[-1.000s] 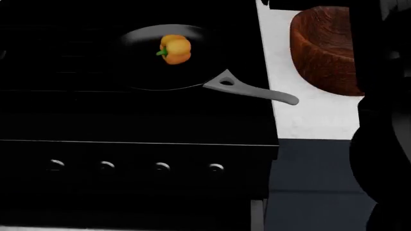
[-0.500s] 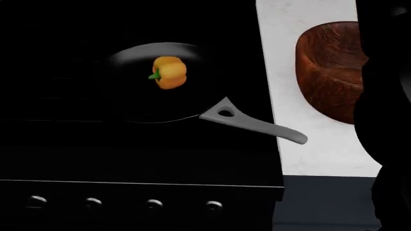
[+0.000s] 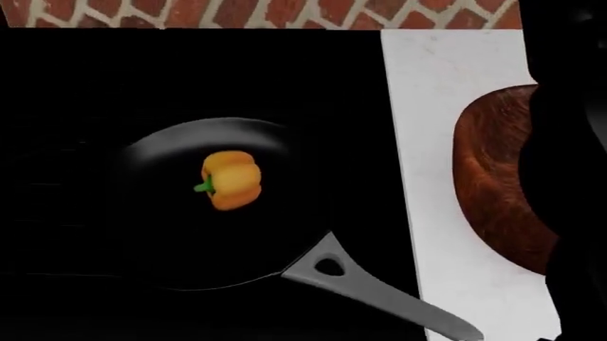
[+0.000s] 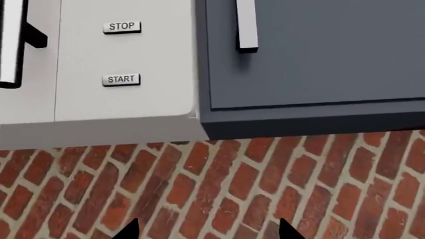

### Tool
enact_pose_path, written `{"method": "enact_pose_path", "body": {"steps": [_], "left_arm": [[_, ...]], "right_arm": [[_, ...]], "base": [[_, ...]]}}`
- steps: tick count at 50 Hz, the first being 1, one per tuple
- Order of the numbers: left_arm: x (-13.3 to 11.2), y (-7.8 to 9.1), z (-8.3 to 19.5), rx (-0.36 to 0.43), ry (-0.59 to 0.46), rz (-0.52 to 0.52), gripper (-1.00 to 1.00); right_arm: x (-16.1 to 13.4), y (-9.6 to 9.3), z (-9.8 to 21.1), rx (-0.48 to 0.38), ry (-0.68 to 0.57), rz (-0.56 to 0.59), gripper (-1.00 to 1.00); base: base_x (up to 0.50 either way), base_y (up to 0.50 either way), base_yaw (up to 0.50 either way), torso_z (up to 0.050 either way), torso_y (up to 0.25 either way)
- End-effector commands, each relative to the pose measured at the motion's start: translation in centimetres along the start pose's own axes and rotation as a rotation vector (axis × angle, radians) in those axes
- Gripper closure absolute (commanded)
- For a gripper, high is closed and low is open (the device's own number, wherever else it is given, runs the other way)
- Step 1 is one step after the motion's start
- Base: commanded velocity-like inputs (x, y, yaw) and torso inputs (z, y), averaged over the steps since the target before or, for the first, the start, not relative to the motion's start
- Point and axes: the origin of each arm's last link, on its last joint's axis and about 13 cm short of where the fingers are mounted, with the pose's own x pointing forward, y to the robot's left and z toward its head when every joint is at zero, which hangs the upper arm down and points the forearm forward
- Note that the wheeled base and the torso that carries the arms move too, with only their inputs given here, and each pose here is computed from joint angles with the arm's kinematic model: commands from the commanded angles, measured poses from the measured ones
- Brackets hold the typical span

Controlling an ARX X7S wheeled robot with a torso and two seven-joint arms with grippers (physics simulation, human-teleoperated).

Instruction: Pick the bell pepper from the pan and place it in the bowl.

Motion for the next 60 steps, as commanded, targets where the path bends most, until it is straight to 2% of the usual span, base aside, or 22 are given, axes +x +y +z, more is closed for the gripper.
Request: {"method": "enact_pose_path", "body": {"steps": [1, 24, 30, 34, 35, 38, 41, 45, 46, 49, 54, 55, 60], "left_arm": [[-0.1, 0.0, 0.2, -0.029, -0.002, -0.002, -1.00], [-0.3, 0.1, 0.2, -0.032, -0.004, 0.005, -1.00], [-0.2, 0.1, -0.1, -0.031, 0.003, 0.006, -1.00], [-0.1, 0.1, -0.2, -0.032, 0.010, 0.011, -1.00], [-0.1, 0.1, -0.2, -0.033, 0.011, 0.013, -1.00], [0.0, 0.1, -0.1, -0.027, 0.015, 0.018, -1.00], [-0.2, 0.1, 0.0, -0.022, 0.013, 0.027, -1.00], [-0.3, 0.2, -0.1, -0.019, 0.019, 0.042, -1.00], [-0.3, 0.2, -0.2, -0.019, 0.021, 0.043, -1.00], [-0.1, 0.1, -0.5, -0.014, 0.030, 0.050, -1.00], [0.1, 0.0, -0.7, -0.009, 0.039, 0.061, -1.00], [0.1, 0.0, -0.7, -0.007, 0.040, 0.063, -1.00], [-0.1, -0.1, -1.0, 0.002, 0.049, 0.076, -1.00]], "right_arm": [[-0.2, -0.3, -0.1, 0.026, -0.004, 0.004, -1.00], [-0.1, -0.3, -0.5, 0.008, 0.018, 0.001, -1.00], [0.3, -0.1, 0.4, -0.028, 0.013, 0.077, -1.00], [1.4, 0.3, 1.3, -0.077, 0.034, 0.227, -1.00], [1.8, 0.5, 1.6, -0.122, 0.020, 0.288, -1.00], [2.9, 0.8, 2.0, -0.159, 0.046, 0.392, -1.00], [4.4, 1.3, 2.2, -0.232, 0.066, 0.520, -1.00], [5.8, 1.5, 1.0, -0.294, 0.136, 0.665, -1.00], [6.1, 1.6, 0.7, -0.296, 0.145, 0.676, -1.00], [6.3, 1.8, -0.3, -0.306, 0.189, 0.823, -1.00], [7.0, 1.9, -1.2, -0.346, 0.192, 0.957, -1.00], [7.0, 2.0, -1.3, -0.359, 0.191, 1.014, -1.00], [7.5, 2.3, -1.6, -0.393, 0.216, 1.110, -1.00]], "base": [[0.43, -0.01, 0.00, 0.000, 0.000], [0.34, -0.01, 0.00, 0.000, 0.001], [0.00, 0.00, 0.00, 0.000, 0.000], [0.00, 0.00, 0.00, 0.000, 0.000], [0.00, 0.00, 0.00, 0.000, 0.000], [0.00, 0.00, 0.00, 0.000, 0.000], [0.00, 0.00, 0.00, 0.000, 0.000], [0.00, 0.00, 0.00, 0.000, 0.000], [0.00, 0.00, 0.00, 0.000, 0.000], [0.00, 0.00, 0.00, 0.000, 0.000], [0.00, 0.00, 0.00, 0.000, 0.000], [0.00, 0.00, 0.00, 0.000, 0.000], [0.00, 0.00, 0.00, 0.000, 0.000]]}}
